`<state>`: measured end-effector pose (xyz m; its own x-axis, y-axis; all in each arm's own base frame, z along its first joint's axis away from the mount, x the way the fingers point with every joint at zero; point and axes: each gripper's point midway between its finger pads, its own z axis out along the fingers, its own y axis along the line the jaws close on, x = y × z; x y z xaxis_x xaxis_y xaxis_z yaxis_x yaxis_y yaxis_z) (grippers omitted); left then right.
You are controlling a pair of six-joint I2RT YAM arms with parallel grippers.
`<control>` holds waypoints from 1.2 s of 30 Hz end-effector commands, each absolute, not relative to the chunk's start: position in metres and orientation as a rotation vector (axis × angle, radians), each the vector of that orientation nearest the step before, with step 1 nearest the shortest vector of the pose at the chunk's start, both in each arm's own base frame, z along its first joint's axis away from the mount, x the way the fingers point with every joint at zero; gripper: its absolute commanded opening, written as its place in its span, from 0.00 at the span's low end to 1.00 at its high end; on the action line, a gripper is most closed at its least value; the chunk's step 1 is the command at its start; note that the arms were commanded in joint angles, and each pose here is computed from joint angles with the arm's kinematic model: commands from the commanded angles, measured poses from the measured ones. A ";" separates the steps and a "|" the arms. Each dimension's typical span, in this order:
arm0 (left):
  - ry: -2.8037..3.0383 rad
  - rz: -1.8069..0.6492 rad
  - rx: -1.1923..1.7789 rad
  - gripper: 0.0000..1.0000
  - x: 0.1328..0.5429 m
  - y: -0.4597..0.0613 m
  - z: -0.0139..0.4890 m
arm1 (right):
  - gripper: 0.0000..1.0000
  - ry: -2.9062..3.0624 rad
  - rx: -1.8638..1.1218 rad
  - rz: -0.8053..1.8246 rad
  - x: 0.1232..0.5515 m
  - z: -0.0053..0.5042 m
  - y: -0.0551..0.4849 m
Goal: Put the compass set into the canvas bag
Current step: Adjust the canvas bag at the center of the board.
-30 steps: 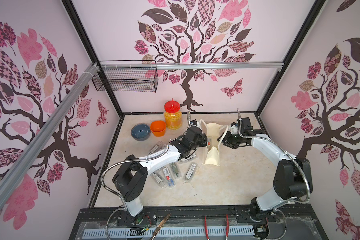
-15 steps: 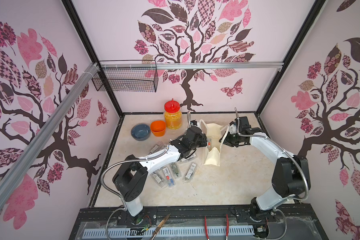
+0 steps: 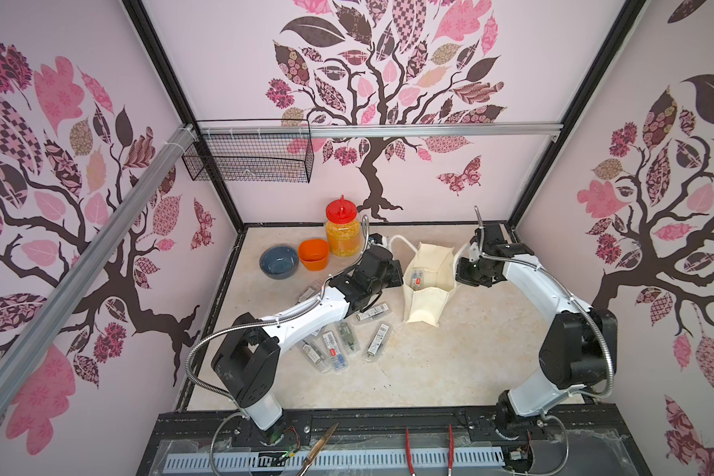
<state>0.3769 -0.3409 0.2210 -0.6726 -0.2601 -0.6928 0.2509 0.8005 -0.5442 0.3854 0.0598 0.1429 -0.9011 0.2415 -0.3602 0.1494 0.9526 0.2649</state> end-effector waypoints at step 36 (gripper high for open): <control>2.238 -0.856 0.001 0.27 0.358 -0.357 0.199 | 0.81 2.507 0.354 0.267 0.393 0.195 0.041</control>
<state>0.3597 -0.3584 0.1938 -0.7400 -0.2403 -0.6282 0.2347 0.7831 -0.5759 0.3931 0.0548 0.1640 -0.8514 0.2926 -0.4354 0.1746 0.9407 0.2909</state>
